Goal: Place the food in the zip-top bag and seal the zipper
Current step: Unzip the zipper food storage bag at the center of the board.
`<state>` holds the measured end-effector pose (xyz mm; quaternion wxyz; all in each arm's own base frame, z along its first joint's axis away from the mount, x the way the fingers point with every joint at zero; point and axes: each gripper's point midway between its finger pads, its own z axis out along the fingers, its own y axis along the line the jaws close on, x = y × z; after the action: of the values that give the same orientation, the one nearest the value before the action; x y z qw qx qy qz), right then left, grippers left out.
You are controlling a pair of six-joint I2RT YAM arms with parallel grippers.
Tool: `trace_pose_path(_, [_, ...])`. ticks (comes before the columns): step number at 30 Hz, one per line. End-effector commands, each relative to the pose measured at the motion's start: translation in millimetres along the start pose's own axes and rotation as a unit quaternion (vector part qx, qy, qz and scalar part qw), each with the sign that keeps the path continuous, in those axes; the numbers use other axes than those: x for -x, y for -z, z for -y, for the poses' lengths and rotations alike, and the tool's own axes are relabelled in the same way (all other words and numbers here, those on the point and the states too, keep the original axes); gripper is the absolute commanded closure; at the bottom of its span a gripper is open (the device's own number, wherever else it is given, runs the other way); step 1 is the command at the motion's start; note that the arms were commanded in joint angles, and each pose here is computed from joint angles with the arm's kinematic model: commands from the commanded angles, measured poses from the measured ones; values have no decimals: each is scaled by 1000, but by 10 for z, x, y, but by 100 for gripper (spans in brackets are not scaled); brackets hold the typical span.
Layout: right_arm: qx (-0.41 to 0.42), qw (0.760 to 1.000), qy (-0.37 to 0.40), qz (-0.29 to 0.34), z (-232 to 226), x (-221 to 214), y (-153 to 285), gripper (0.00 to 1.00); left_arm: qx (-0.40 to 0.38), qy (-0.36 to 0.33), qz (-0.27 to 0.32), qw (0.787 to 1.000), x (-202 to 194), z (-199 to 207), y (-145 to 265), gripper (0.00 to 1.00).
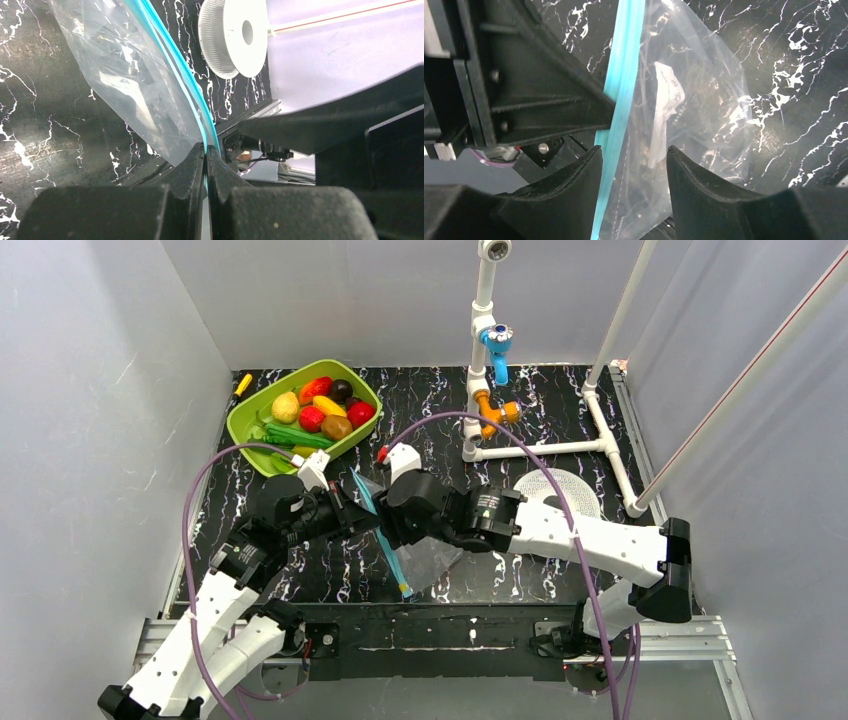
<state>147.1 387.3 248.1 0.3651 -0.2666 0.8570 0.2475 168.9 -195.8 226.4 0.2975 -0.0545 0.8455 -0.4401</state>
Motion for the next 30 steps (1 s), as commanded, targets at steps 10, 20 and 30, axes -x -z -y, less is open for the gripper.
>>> trace_pose_path(10, [-74,995,62,37,11,111,33,45,0,25,4,1000,46,50,-23,100])
trace_pose_path(20, [-170,980,98,46,299,131,26,62,5,28,-20,999,-39,60,39,100])
trace_pose_path(30, [-158,977,137,40,105,121,-189,78,-7,31,-37,999,-41,179,71,100])
